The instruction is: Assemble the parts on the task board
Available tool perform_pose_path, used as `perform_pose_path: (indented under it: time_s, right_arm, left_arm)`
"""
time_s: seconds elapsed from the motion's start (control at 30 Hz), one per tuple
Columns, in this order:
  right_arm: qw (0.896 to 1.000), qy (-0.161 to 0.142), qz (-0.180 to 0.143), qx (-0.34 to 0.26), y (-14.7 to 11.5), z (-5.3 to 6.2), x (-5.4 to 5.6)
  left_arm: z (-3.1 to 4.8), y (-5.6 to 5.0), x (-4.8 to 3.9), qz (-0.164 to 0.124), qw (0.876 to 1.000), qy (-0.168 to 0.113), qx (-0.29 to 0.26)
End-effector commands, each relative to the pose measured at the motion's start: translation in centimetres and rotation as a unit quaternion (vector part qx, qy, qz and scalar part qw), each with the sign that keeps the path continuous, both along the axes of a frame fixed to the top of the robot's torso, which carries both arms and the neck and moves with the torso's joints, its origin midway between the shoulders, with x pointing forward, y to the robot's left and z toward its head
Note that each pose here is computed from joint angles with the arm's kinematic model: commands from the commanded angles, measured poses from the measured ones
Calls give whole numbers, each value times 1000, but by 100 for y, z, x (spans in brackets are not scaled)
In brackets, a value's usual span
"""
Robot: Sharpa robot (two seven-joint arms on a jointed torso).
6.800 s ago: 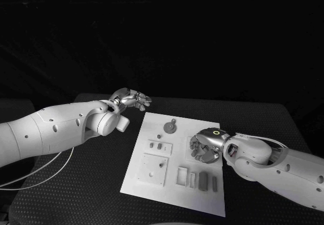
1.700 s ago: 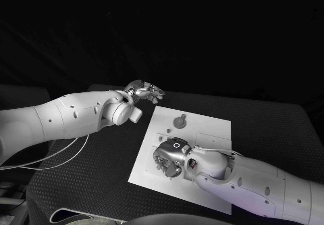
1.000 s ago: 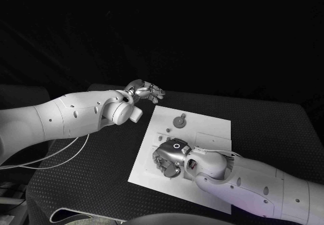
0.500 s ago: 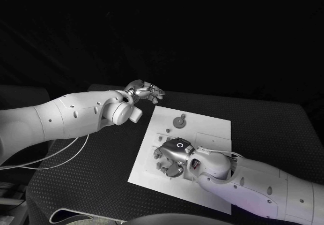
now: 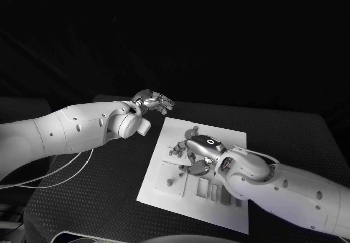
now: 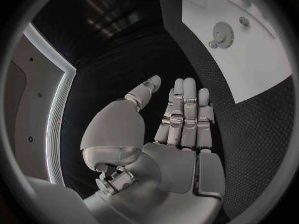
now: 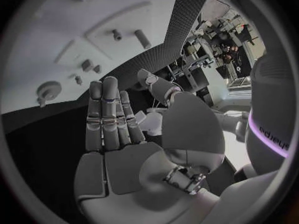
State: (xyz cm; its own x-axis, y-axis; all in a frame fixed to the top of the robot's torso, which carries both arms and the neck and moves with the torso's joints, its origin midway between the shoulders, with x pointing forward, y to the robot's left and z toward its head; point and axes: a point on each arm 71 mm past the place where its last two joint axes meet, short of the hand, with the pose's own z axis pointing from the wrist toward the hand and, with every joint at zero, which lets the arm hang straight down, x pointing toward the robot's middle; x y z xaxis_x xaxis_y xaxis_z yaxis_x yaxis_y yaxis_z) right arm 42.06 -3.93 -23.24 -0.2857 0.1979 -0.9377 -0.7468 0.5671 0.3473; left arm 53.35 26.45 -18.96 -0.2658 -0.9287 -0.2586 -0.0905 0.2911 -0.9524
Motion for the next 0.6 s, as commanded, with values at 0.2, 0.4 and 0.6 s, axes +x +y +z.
perform_pose_path:
  time_s: [0.2, 0.4, 0.6]
  right_arm:
    - [979, 172, -103, -17, -728, 235, 411]
    - [953, 252, -166, -37, -1166, 198, 473]
    - [911, 351, -209, -51, -1395, 84, 365]
  left_arm:
    - [-1, -4, 18, -6, 1000, 1, -3]
    - [-16, 7, 27, -4, 1000, 1, -1]
    - [-50, 16, 15, -5, 1000, 6, 0]
